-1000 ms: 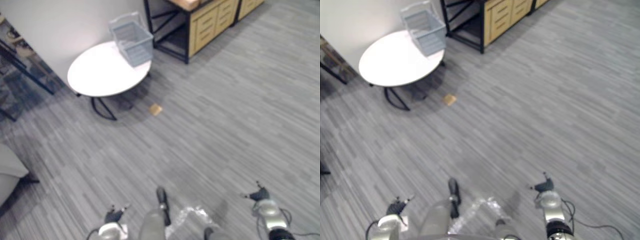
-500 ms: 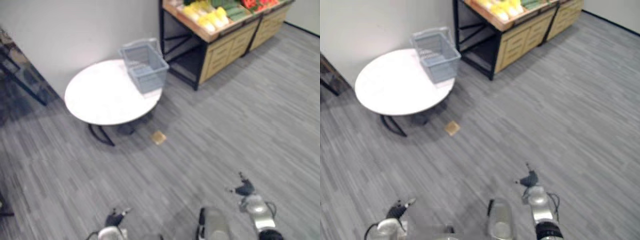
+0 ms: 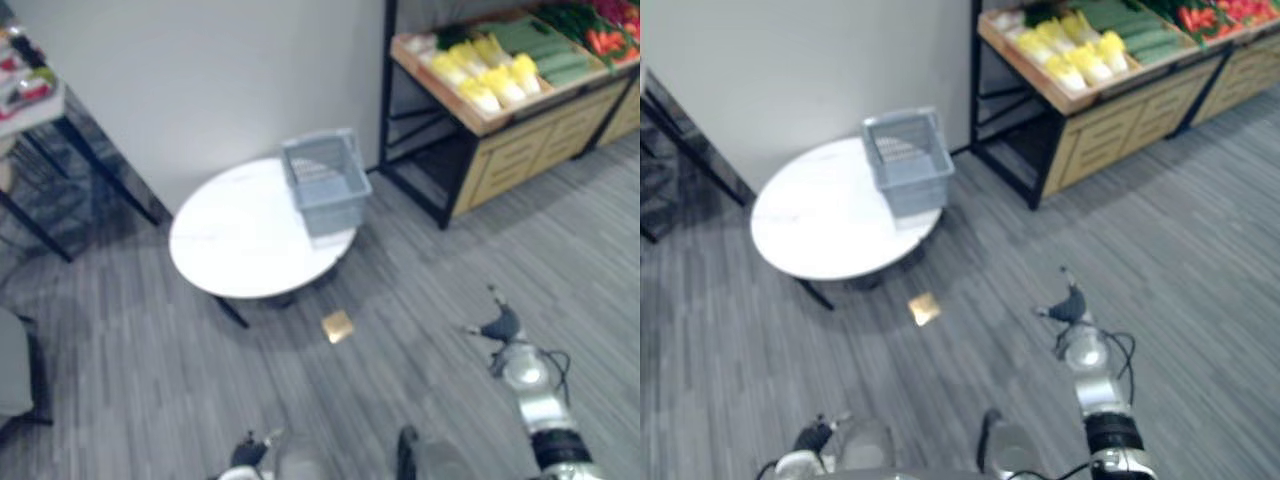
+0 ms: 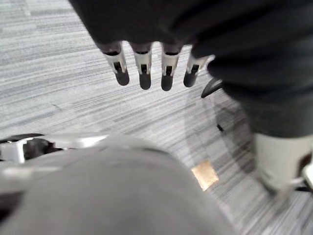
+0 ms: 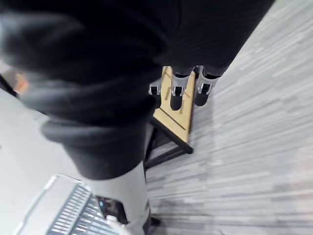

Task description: Pick vegetable in the basket

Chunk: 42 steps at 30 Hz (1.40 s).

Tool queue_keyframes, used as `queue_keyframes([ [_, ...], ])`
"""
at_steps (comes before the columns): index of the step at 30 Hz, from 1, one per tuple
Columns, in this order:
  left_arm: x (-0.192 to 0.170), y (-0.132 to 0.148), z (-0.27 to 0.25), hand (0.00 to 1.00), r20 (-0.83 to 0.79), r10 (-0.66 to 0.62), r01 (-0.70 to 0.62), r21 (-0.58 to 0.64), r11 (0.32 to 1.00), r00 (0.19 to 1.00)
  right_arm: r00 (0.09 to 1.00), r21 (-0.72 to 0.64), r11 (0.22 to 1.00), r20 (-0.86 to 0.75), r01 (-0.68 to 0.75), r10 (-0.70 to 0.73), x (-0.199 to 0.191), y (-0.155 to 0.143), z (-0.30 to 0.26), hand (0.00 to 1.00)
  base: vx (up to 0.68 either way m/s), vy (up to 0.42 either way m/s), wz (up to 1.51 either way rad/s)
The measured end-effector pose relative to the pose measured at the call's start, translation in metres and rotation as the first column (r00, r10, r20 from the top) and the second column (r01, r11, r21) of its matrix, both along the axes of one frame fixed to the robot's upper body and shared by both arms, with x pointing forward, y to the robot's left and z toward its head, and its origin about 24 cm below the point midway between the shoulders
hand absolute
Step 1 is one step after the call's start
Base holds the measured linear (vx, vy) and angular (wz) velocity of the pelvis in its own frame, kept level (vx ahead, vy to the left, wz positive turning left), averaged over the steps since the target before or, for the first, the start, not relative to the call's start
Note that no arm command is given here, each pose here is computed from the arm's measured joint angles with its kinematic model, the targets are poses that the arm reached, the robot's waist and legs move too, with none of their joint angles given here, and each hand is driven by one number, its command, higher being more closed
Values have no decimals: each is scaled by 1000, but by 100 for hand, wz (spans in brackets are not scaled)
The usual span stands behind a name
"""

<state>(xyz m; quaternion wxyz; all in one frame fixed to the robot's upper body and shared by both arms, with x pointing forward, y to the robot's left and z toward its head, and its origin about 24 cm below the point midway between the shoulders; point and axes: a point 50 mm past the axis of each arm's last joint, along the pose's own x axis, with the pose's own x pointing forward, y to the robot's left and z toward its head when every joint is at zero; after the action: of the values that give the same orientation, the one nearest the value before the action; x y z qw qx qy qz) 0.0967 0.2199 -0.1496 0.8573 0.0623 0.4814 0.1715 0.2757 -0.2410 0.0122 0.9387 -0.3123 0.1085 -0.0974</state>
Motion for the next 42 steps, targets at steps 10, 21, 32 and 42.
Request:
queue_keyframes([
  [10,-9,2,-1,0,-7,33,-33,5,999,999,972,-270,960,190,-80,135,53,-4,85,0,462,94,21],
  [21,-17,9,-4,0,-85,-60,64,46,997,995,953,-384,906,165,-177,255,72,23,94,0,337,16,71],
  [32,15,6,5,0,-10,-167,168,76,983,986,925,-472,879,300,-67,232,96,2,167,0,209,-324,65],
  [42,20,-5,4,0,2,-167,166,68,984,986,898,-529,849,366,-14,243,111,8,210,0,56,-76,24],
])
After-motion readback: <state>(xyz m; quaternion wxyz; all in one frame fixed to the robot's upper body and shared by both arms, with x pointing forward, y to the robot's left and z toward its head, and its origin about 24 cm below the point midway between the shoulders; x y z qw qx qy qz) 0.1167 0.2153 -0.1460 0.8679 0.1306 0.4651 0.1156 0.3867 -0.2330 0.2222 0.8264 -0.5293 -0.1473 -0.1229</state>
